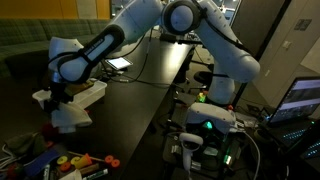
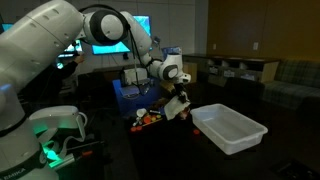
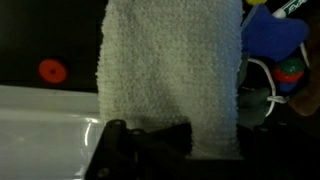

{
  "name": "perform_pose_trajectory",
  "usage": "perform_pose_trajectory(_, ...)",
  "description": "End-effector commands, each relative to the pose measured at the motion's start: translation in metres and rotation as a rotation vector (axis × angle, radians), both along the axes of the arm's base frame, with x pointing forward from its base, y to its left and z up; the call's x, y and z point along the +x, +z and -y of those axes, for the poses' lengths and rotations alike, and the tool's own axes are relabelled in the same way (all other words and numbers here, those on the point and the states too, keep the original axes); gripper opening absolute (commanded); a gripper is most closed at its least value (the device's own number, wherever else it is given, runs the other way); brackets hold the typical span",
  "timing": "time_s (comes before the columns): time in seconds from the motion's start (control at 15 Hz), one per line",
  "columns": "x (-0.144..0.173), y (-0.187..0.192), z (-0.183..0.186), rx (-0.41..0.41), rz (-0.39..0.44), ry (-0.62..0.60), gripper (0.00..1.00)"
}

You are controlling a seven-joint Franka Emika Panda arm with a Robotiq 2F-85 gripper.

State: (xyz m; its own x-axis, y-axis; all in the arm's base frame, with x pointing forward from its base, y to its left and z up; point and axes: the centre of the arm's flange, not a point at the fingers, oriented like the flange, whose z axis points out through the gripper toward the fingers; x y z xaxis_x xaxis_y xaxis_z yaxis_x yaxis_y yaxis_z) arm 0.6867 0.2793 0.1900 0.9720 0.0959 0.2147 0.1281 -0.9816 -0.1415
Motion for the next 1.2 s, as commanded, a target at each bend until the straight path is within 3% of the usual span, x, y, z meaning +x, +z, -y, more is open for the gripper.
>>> perform_pose_trajectory(0.0,-0.02,0.06,0.044,0.001,-0.029,0.118,0.1)
perform_pose_trajectory(0.2,-0.026,0.078,0.091,-0.013,-0.067,0.163,0.1)
perform_pose_trajectory(0.4,-0.033,0.068,0.143,-0.053,-0.115,0.155,0.1)
perform_pose_trajectory(0.87,-0.035,-0.02,0.262,-0.153,-0.2,-0.027,0.1)
perform_pose_trajectory(1.13,-0.033,-0.063,0.302,-0.18,-0.222,-0.112,0.11)
